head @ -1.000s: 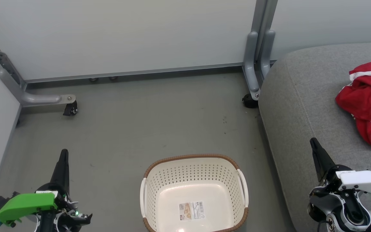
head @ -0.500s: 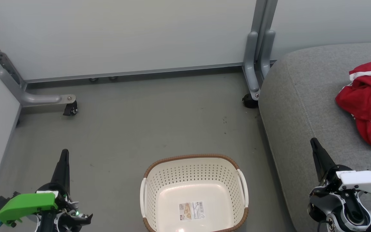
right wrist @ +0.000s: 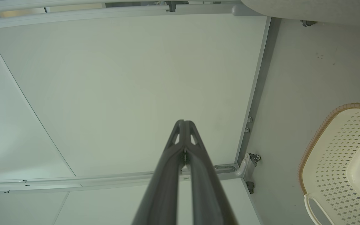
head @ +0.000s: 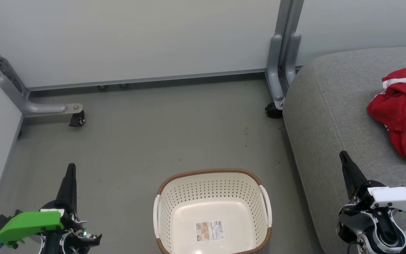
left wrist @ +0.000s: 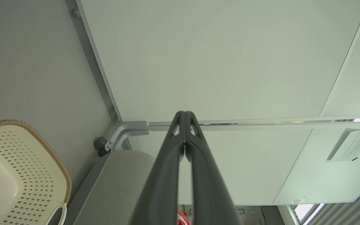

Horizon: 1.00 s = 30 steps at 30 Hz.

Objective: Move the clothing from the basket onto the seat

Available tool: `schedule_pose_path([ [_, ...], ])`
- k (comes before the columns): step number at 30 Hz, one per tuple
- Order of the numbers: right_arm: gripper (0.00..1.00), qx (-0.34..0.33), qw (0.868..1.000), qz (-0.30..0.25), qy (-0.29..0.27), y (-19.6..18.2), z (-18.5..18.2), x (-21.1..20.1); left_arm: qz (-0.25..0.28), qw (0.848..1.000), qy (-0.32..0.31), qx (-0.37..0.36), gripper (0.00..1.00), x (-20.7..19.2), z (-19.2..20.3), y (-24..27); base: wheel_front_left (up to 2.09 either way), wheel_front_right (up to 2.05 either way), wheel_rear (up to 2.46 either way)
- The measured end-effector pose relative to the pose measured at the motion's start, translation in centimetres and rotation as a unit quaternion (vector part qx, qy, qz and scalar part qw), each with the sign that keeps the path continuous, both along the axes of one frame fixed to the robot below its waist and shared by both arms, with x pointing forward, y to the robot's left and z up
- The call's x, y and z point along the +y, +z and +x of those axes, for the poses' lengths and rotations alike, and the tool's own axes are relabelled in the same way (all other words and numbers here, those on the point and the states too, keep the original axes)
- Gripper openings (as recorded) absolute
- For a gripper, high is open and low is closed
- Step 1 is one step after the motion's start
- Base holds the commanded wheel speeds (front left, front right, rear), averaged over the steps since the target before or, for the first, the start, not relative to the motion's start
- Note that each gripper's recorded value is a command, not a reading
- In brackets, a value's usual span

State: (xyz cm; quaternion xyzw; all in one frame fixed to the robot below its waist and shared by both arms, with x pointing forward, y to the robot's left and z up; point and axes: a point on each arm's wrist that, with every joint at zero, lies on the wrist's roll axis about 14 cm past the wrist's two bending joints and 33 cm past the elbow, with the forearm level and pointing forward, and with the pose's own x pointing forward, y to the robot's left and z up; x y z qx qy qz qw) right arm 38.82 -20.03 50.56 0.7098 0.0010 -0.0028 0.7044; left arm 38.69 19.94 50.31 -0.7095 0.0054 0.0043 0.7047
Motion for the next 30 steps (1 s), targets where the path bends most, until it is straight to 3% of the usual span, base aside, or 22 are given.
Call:
schedule_pose_path([
  [30,0.0,0.0,1.0,0.0,0.0,-0.01,0.0,0.02,-0.001,1.0,0.001,0.0,0.0,0.03,0.0,-0.01,0.0,0.0,0.0],
])
